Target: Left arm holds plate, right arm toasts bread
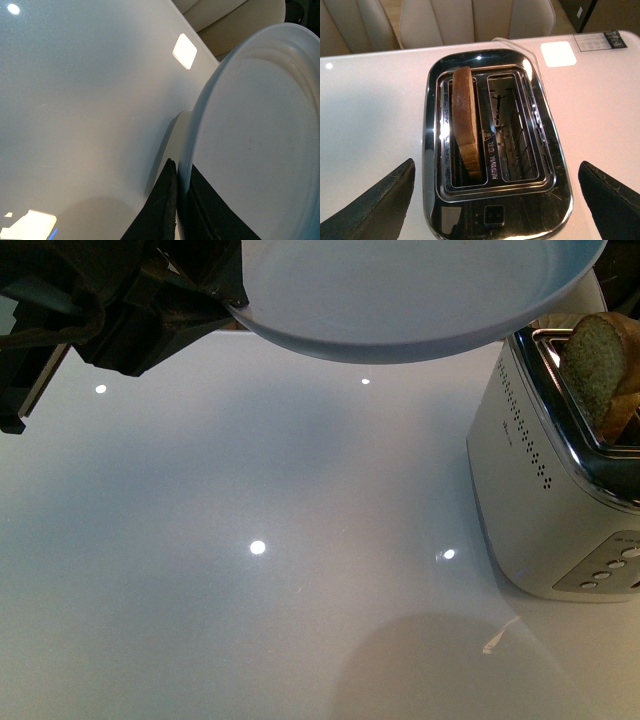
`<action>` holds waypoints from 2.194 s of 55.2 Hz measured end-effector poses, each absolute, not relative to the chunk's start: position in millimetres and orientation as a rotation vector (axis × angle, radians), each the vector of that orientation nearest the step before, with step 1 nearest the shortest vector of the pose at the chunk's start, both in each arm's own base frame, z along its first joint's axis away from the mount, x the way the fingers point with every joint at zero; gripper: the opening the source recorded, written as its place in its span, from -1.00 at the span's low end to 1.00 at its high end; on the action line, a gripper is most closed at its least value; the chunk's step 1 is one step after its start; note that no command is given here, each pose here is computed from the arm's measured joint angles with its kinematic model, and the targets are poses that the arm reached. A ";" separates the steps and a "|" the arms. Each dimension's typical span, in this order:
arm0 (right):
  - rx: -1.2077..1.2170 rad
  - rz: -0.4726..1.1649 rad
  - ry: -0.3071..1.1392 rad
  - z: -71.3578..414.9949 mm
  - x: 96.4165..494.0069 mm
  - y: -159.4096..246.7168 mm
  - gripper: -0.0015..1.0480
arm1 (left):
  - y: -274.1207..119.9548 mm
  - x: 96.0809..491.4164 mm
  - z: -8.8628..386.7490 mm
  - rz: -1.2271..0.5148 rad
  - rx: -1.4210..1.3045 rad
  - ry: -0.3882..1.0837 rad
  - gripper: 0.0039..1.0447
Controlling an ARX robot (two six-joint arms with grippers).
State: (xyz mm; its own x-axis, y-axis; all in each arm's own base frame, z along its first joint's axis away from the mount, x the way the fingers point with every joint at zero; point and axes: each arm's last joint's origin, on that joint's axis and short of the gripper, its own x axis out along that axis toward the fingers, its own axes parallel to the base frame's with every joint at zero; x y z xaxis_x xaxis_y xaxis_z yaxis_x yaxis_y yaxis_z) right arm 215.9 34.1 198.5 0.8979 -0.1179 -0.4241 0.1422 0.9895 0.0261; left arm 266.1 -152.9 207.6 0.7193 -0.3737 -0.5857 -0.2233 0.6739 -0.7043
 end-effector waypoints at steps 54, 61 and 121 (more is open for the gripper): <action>0.005 0.001 0.000 171.2 136.1 0.4 -0.96 | -153.3 265.6 208.3 -0.097 -0.853 0.786 -0.94; 0.005 0.003 -0.007 169.9 131.9 0.4 -0.96 | -153.4 265.5 208.3 -0.098 -0.854 0.787 -0.94; 0.004 0.002 -0.012 169.2 97.2 0.3 -0.96 | -153.5 265.4 208.4 -0.099 -0.856 0.789 -0.94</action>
State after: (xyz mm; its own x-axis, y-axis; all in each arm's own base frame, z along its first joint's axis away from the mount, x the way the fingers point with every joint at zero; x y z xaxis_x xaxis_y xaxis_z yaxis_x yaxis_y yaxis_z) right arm 97.2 0.3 169.2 0.9999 0.0023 0.0116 -0.0023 1.0000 0.0044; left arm 265.4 -153.5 208.4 0.7185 -0.3789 -0.5832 -0.2227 0.6691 -0.7090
